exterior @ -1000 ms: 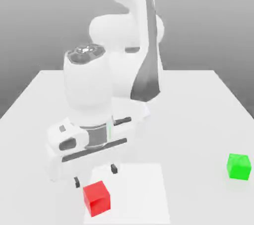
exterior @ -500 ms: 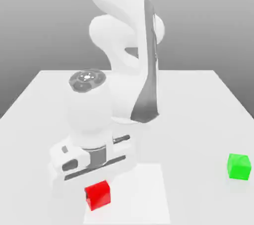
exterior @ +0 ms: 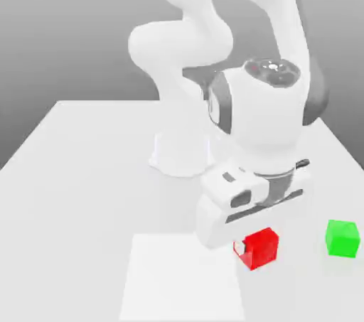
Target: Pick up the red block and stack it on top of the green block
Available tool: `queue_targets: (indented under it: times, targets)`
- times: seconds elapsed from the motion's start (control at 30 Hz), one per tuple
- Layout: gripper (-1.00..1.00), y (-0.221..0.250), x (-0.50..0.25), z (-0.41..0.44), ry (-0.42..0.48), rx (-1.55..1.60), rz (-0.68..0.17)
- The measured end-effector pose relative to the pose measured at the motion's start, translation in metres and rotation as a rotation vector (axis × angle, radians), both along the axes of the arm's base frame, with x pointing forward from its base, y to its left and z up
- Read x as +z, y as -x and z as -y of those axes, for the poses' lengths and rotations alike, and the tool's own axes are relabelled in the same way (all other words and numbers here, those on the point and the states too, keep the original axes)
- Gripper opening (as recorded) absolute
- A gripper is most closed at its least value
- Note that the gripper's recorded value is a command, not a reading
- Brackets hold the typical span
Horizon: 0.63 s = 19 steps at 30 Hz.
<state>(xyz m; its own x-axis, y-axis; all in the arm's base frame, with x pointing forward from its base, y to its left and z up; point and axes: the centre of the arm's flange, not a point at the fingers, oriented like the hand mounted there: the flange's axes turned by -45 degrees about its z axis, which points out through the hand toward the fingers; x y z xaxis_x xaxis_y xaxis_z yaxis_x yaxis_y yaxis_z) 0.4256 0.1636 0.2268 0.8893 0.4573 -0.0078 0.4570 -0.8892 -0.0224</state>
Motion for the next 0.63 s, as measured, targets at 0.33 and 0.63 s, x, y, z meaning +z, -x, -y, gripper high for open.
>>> queue_targets:
  times: [0.33, 0.63]
  targets:
    - [-1.00, 0.091, 0.017, -0.147, 0.013, 0.007, 0.013]
    - [1.00, 0.100, -0.038, -0.158, 0.016, -0.017, 0.018]
